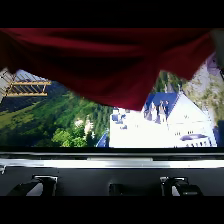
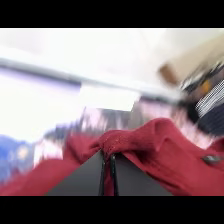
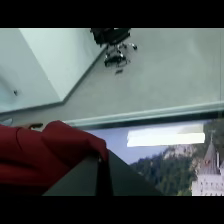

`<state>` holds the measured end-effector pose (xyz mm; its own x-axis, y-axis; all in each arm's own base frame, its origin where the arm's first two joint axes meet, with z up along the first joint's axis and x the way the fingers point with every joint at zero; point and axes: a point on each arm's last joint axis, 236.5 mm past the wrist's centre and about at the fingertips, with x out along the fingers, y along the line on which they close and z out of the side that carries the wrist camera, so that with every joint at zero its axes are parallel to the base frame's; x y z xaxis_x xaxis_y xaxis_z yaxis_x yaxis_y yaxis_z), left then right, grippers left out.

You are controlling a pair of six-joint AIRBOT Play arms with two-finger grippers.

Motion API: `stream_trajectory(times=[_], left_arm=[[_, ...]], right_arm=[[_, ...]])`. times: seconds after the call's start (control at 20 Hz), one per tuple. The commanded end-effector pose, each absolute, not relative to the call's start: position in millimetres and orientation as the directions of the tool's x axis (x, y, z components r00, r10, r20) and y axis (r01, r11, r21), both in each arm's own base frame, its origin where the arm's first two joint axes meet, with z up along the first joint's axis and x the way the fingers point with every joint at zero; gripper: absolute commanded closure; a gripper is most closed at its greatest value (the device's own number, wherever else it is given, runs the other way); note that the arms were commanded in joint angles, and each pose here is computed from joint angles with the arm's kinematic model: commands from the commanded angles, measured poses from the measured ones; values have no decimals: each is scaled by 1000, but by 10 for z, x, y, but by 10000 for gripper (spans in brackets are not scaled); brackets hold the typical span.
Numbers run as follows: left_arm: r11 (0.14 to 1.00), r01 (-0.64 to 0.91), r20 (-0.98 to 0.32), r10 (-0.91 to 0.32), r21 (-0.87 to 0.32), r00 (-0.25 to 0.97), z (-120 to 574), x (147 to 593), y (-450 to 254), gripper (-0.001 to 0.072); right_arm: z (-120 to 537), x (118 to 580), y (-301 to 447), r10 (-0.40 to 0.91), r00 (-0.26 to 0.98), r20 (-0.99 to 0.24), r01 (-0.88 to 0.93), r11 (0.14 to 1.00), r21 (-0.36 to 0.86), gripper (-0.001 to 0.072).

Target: Fold the clothes and pants, and hang the long-sleeved shirts on hangers.

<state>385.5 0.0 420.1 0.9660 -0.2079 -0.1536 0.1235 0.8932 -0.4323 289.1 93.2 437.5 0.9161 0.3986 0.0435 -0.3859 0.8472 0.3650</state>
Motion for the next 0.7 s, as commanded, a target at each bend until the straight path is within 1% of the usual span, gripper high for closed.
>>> stream_trajectory(times=[0.0,0.05,0.15,0.25,0.35,0.45,0.55,0.6,0.65], left_arm=[[896,170,-32,-201,-411,979,4716,3232,-179,688],[891,178,-20,-205,-418,979,4769,3106,-230,688],[890,186,-33,-219,-417,975,4761,2955,-309,688],[887,171,-121,-244,-429,962,4537,2987,-348,689],[878,129,-274,-279,-461,920,4070,3176,-339,689],[860,65,-424,-314,-507,850,3493,3418,-291,689],[830,-31,-553,-343,-557,760,2793,3715,-196,688],[817,-76,-600,-354,-572,717,2448,3849,-147,688],[808,-117,-648,-366,-577,668,2060,3976,-98,688]], right_arm=[[4927,2165,930,394,897,200,-441,824,356,678],[5039,2026,932,394,889,232,-455,812,366,678],[5169,1931,931,393,881,263,-469,793,389,678],[5114,2109,881,373,897,237,-441,795,417,678],[4872,2558,843,359,923,142,-382,801,461,678],[4445,3194,876,377,926,2,-322,788,525,678],[3752,3899,970,422,888,-181,-236,759,607,678],[3302,4243,1024,446,850,-281,-179,746,641,677],[2861,4527,1054,460,809,-366,-132,748,650,677]])
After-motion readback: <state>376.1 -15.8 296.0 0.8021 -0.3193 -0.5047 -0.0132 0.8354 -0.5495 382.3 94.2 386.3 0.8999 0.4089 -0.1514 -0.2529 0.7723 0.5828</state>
